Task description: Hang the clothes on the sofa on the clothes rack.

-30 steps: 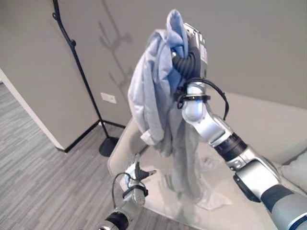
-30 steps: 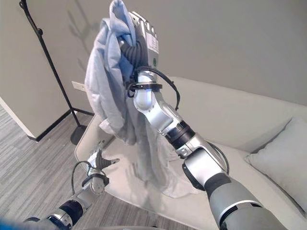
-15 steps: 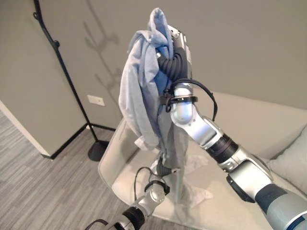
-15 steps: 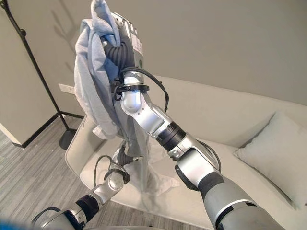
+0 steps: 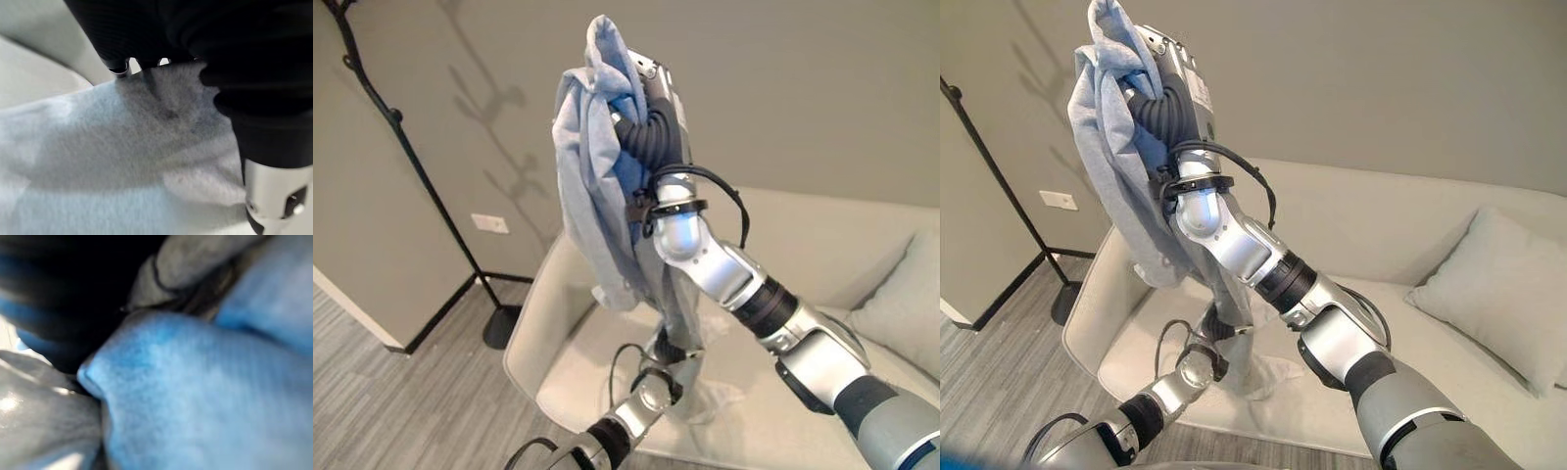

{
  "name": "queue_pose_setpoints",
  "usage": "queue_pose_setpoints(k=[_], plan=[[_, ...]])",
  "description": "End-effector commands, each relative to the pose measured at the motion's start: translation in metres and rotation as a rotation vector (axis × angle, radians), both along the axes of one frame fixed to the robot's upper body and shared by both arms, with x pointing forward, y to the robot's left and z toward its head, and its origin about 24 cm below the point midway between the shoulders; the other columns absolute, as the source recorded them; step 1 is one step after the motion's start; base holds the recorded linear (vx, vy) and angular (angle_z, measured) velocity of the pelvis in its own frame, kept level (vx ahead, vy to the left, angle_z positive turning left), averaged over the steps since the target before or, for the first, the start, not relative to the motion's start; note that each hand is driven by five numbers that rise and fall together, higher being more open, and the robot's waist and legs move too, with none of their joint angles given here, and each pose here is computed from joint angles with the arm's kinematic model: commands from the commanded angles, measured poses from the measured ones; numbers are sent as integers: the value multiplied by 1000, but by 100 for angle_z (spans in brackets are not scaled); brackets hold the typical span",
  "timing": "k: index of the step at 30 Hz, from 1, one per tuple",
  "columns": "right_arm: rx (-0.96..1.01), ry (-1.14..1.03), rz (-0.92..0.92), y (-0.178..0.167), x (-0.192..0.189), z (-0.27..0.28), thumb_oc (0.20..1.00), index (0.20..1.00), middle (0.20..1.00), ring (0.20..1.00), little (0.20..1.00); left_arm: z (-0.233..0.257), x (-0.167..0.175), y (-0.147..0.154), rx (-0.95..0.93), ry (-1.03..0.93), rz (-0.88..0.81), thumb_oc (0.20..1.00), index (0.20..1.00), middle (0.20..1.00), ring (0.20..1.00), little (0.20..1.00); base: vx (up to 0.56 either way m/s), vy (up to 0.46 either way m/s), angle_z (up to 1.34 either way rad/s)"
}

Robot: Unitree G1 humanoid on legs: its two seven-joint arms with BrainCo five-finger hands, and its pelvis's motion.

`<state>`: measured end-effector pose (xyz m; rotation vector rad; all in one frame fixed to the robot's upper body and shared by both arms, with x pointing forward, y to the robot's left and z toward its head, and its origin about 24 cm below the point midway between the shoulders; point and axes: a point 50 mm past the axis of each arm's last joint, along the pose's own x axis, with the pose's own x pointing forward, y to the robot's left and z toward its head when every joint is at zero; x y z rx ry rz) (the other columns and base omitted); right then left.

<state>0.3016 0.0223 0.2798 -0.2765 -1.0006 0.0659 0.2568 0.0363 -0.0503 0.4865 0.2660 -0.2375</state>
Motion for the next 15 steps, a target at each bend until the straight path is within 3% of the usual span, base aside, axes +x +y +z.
queue_pose_setpoints(k=[1, 2, 9, 15], plan=[[101, -111, 106, 15, -18, 49, 200, 200, 200, 200, 200, 11, 12, -22, -40, -4, -67, 489, 489, 489, 489, 489, -22, -2, -11], [92, -109, 106, 16, -18, 49, 200, 200, 200, 200, 200, 11, 12, -24, -43, 6, -66, 200, 200, 200, 200, 200, -32, -3, -6], [90, -94, 77, 15, -13, 52, 200, 200, 200, 200, 200, 10, 21, -11, -61, 26, 30, 200, 200, 200, 200, 200, -6, -1, 0], [79, -61, -37, 4, 4, 50, 200, 200, 200, 200, 200, 15, 24, 1, -256, 48, 193, 200, 200, 200, 200, 200, 3, -11, 3]])
